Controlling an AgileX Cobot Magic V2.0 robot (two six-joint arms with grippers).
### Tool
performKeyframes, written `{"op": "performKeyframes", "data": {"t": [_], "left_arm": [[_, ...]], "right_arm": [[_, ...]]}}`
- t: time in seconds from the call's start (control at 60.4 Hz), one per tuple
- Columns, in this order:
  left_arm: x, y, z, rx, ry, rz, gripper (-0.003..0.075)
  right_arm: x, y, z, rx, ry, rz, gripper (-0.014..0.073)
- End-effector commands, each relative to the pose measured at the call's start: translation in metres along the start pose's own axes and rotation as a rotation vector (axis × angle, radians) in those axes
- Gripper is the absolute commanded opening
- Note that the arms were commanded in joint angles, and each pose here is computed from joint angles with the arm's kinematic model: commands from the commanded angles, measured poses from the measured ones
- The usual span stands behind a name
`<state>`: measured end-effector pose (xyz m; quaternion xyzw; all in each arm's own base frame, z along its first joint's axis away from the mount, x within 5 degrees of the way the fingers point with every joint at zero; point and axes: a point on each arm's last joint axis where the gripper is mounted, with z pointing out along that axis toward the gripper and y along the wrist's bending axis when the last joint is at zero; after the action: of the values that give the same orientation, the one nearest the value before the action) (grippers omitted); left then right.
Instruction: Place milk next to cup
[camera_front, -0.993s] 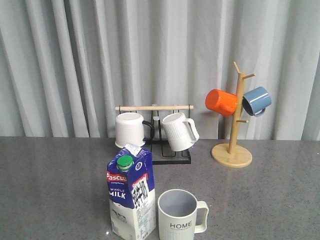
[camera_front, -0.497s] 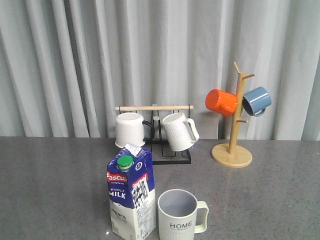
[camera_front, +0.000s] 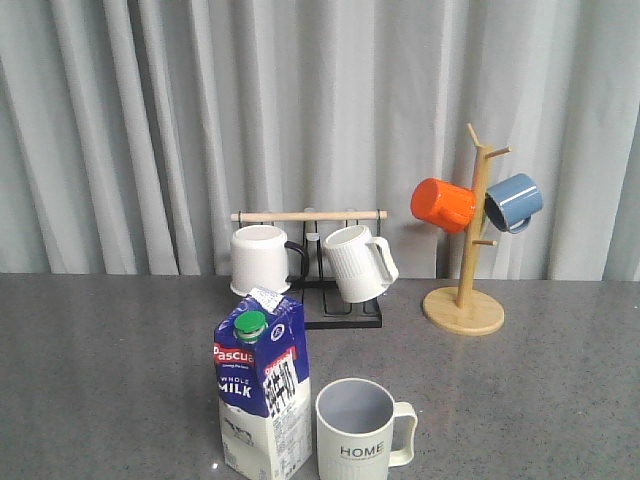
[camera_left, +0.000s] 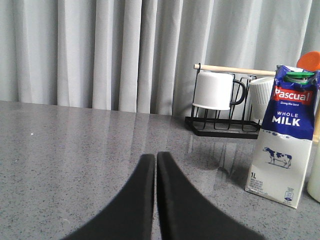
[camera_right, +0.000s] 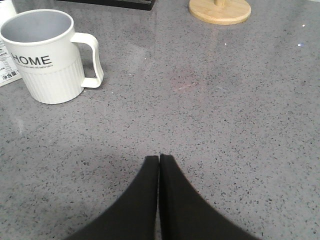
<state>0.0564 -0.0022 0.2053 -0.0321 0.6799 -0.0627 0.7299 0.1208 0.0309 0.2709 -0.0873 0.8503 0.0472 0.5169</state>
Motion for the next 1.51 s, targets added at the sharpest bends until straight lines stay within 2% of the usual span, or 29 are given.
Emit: {"op": "performKeyframes", "data": {"t": [0.0, 0.315, 0.464, 0.563, 0.712, 0.861, 0.927, 1.225, 1.49], "left_arm": [[0.001, 0.000, 0.000, 0.009, -0.049, -0.009, -0.0008], [0.001, 0.000, 0.000, 0.009, -0.049, -0.009, -0.0008], [0.001, 0.000, 0.000, 0.009, -0.049, -0.009, -0.0008], [0.001, 0.000, 0.000, 0.009, -0.049, -0.009, -0.0008], [0.001, 0.000, 0.000, 0.009, -0.049, -0.009, -0.0008], [0.001, 0.000, 0.000, 0.009, -0.049, -0.009, -0.0008], [0.001, 0.000, 0.000, 0.009, -0.049, -0.009, -0.0008], [0.001, 0.000, 0.000, 0.009, -0.049, -0.009, -0.0008], [0.002, 0.000, 0.000, 0.009, -0.049, -0.009, -0.0008]], "right_arm": [[-0.014, 0.001, -0.002, -0.015, -0.082, -0.015, -0.0005], [-0.012, -0.001, -0.006, 0.004, -0.069, -0.046, -0.0005], [0.001, -0.006, -0.017, 0.025, -0.124, -0.030, -0.0005], [0.025, -0.012, -0.020, 0.062, -0.214, -0.004, -0.0005], [0.056, -0.014, -0.026, 0.099, -0.442, 0.028, -0.0005], [0.085, -0.015, -0.022, 0.121, -0.566, 0.140, -0.0005], [0.086, -0.017, -0.024, 0.144, -0.550, 0.172, -0.0005], [0.087, -0.016, -0.032, 0.184, -0.613, 0.040, -0.0005], [0.088, -0.016, -0.033, 0.190, -0.613, 0.042, -0.0005]]}}
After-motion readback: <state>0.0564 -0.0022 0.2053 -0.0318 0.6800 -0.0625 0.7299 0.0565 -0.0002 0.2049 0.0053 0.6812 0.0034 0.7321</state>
